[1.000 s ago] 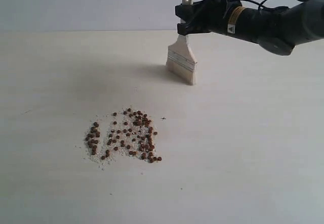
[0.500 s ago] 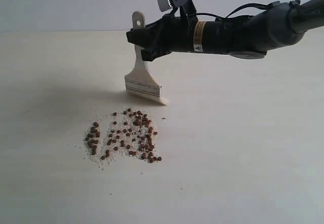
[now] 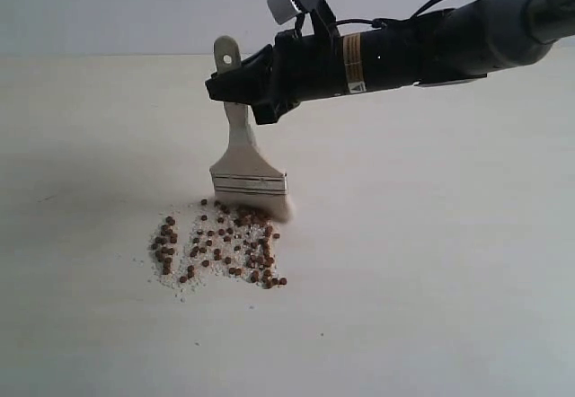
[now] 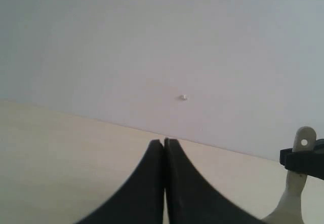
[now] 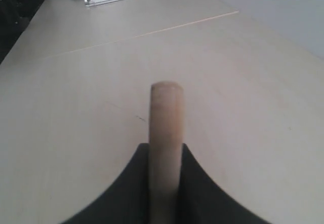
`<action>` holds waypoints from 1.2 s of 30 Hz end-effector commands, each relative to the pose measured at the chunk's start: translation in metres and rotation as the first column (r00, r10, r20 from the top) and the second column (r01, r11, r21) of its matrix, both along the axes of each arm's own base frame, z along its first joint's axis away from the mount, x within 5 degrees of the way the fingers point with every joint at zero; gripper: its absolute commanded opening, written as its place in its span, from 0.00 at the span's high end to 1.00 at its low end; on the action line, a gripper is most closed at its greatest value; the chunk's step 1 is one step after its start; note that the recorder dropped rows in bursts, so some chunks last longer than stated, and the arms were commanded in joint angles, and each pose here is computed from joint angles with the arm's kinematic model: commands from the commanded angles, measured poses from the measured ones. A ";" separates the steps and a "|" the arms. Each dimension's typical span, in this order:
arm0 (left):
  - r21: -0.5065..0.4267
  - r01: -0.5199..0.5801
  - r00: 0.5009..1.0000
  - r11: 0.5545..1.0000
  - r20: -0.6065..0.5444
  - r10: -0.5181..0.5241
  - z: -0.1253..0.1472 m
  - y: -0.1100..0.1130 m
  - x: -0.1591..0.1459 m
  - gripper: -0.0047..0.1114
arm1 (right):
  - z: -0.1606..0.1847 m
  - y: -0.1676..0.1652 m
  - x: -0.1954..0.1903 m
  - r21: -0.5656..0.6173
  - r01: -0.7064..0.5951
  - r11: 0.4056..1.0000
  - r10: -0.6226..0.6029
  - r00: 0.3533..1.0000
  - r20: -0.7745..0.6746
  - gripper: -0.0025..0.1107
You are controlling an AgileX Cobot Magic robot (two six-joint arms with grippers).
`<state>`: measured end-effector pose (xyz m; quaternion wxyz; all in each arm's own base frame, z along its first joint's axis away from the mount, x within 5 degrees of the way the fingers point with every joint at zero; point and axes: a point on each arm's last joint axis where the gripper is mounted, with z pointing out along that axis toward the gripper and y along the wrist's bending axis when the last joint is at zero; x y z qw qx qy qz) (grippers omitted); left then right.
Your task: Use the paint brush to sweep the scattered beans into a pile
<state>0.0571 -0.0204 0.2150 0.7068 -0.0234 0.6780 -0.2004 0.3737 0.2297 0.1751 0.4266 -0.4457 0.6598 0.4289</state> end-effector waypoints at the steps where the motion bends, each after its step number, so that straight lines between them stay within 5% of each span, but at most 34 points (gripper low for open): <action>1: -0.008 0.007 1.000 1.000 0.003 -0.007 -0.001 0.000 -0.001 0.96 | 0.013 0.000 -0.004 0.001 -0.027 1.000 0.027 1.000 0.009 0.98; 24: -0.008 0.007 1.000 1.000 0.003 -0.007 -0.001 0.000 -0.001 0.96 | 0.029 -0.004 0.010 0.058 0.153 0.987 -0.155 0.987 0.031 0.98; 36: -0.008 0.007 1.000 1.000 0.003 -0.007 -0.001 0.000 -0.001 0.96 | 0.075 -0.029 -0.021 0.155 0.334 0.930 -0.348 0.935 0.074 0.98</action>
